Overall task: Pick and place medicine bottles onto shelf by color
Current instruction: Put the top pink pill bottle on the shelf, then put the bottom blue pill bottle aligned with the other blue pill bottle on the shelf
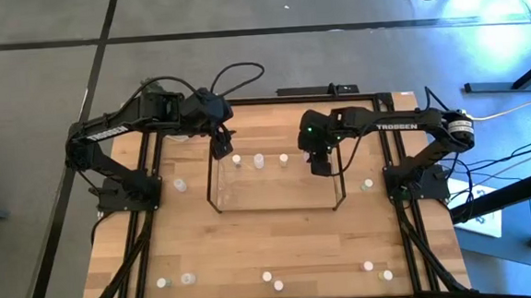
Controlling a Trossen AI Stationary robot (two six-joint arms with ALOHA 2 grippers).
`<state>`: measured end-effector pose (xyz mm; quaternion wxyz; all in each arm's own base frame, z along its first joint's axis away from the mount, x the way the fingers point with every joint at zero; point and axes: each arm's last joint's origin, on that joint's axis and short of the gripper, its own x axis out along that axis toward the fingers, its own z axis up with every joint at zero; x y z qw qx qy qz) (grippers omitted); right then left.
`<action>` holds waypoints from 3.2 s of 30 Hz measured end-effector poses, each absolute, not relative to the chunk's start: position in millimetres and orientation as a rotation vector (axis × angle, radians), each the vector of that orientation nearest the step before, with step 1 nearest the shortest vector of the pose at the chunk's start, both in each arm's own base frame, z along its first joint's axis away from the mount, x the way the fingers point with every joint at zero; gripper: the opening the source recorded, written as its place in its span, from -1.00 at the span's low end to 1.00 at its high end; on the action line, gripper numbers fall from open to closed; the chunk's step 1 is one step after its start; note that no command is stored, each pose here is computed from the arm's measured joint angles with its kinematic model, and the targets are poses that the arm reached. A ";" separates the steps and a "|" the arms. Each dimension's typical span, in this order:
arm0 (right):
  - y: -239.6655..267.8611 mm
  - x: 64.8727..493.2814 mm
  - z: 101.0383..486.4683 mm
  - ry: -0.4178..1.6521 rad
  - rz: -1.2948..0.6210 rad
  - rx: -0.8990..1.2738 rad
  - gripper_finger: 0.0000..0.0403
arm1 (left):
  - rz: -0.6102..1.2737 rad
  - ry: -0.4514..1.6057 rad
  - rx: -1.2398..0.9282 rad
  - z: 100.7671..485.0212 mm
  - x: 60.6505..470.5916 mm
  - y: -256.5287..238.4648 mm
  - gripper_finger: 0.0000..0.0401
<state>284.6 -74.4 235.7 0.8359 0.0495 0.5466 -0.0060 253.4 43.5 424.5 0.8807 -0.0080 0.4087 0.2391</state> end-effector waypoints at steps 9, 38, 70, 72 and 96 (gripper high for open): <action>-75.6 289.0 224.9 1.198 -0.009 0.115 -0.39 | 0.322 0.864 -0.040 423.9 255.3 38.6 0.27; -75.3 288.0 224.6 1.209 -0.023 0.140 -0.12 | 0.338 0.865 -0.032 423.9 255.0 39.1 0.27; -77.4 293.8 245.7 1.146 -0.030 0.124 -0.03 | 0.339 0.866 -0.033 423.8 254.9 39.1 0.27; -77.7 294.9 248.3 1.137 -0.030 0.121 -0.03 | 0.339 0.866 -0.034 423.8 254.9 39.2 0.27; -72.4 275.7 315.9 0.912 -0.047 0.060 -0.03 | 0.342 1.012 -0.239 423.2 220.6 7.4 0.27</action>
